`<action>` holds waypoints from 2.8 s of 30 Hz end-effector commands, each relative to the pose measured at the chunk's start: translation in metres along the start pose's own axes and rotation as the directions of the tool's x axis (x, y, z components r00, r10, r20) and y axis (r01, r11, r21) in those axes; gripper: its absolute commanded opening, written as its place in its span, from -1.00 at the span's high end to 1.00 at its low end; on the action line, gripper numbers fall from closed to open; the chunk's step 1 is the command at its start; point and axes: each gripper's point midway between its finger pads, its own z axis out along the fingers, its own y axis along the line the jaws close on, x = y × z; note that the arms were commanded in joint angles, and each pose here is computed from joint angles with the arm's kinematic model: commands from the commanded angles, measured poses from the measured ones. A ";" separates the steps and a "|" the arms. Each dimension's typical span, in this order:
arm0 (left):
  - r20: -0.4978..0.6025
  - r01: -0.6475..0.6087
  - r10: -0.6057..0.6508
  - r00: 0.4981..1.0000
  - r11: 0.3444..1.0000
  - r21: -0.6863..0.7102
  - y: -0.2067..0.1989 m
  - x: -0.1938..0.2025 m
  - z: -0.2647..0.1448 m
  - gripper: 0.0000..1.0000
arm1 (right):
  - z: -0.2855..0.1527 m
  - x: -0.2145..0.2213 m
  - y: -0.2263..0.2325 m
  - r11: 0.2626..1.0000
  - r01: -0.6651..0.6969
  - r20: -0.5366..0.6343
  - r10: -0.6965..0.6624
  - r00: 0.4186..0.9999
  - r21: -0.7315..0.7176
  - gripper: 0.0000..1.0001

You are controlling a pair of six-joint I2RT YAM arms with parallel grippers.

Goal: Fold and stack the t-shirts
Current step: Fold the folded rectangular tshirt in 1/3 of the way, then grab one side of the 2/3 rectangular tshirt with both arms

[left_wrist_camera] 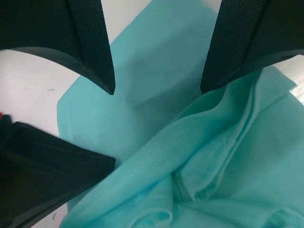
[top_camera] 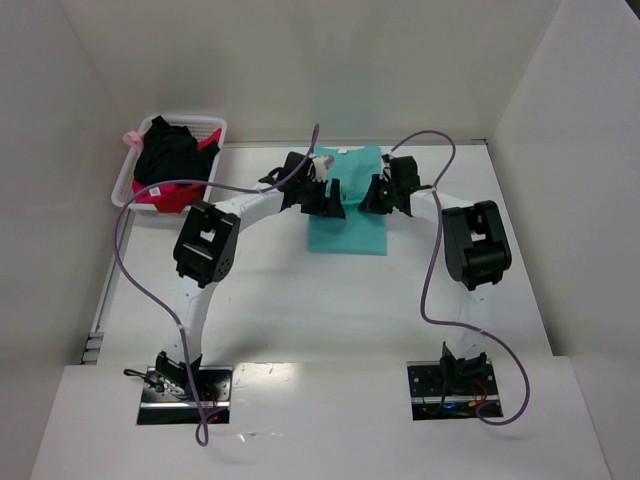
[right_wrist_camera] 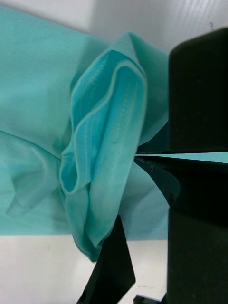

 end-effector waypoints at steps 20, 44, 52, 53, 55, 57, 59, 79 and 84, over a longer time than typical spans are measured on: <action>0.204 -0.016 0.017 0.979 1.000 -0.005 0.018 -0.096 -0.019 -0.73 | 0.015 -0.101 0.012 0.998 0.065 0.229 -0.066 0.971 0.013 0.81; 0.020 0.110 -0.108 0.994 0.990 -0.083 -0.019 0.047 -0.112 -0.98 | -0.134 0.022 -0.021 0.972 -0.152 0.169 0.122 0.978 0.179 -1.00; -0.019 0.163 -0.166 0.986 0.981 -0.106 -0.019 0.079 -0.100 -0.98 | -0.127 0.053 -0.034 0.961 -0.179 0.121 0.156 0.980 0.210 -0.92; -0.022 0.177 -0.180 0.983 0.978 -0.108 -0.016 0.083 -0.097 -0.98 | -0.124 0.056 -0.034 0.962 -0.180 0.106 0.161 0.981 0.206 -0.87; -0.023 0.186 -0.189 0.982 0.978 -0.099 -0.017 0.083 -0.094 -0.96 | -0.116 0.064 -0.039 0.959 -0.185 0.076 0.173 0.982 0.213 -0.82; -0.017 0.212 -0.215 0.976 0.972 -0.098 -0.016 0.085 -0.091 -0.93 | -0.109 0.073 -0.041 0.956 -0.192 0.054 0.184 0.981 0.221 -0.74; -0.009 0.222 -0.224 0.975 0.970 -0.105 -0.012 0.086 -0.086 -0.91 | -0.106 0.078 -0.043 0.956 -0.193 0.041 0.189 0.981 0.219 -0.60; 0.014 0.260 -0.261 0.965 0.953 -0.152 0.009 0.081 -0.058 -0.63 | -0.081 0.093 -0.054 0.954 -0.203 -0.017 0.212 0.977 0.221 -0.15; 0.033 0.279 -0.278 0.960 0.944 -0.176 0.013 0.080 -0.058 -0.51 | -0.076 0.093 -0.056 0.956 -0.194 -0.021 0.203 0.979 0.222 -0.15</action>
